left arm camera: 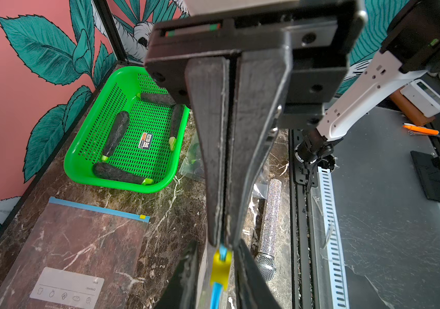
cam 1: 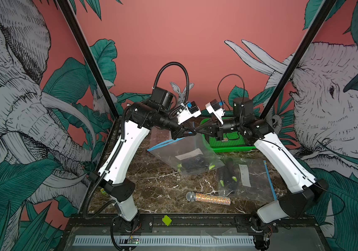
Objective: Place the eggplant in a zip-top bag and seal the zipper
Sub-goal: Zip the zipper on the zipper food storage bag.
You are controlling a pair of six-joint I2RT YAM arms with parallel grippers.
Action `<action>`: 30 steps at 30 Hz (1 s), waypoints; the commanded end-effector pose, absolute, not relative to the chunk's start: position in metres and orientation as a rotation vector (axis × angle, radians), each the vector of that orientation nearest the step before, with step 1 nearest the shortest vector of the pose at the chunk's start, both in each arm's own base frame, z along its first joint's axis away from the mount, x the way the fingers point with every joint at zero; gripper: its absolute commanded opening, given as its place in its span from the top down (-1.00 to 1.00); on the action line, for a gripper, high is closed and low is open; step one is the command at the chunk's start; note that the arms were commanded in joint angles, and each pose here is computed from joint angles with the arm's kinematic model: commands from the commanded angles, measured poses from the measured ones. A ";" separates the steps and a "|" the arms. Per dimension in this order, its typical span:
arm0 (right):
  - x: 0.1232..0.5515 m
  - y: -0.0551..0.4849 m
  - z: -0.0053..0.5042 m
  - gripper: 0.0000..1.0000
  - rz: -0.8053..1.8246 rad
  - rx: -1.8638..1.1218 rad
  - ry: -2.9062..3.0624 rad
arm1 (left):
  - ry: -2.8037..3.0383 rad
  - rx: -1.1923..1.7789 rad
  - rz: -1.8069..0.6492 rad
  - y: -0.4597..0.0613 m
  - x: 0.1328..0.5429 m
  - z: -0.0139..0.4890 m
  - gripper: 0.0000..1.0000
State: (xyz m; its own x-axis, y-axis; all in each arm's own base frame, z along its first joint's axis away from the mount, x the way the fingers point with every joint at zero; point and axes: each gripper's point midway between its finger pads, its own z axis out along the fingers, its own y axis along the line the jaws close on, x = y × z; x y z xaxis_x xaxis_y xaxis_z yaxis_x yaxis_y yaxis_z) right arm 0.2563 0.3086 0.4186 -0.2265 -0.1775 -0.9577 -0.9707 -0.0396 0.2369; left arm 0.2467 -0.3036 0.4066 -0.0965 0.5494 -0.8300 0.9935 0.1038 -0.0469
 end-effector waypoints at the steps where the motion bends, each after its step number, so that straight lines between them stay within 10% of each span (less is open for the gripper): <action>1: 0.248 0.309 0.425 1.00 1.337 -1.281 1.448 | 1.643 1.518 -0.853 -0.299 0.236 0.428 0.54; 30: 0.262 0.292 0.430 1.00 1.263 -1.206 1.469 | 1.769 1.524 -0.750 -0.268 0.228 0.402 0.92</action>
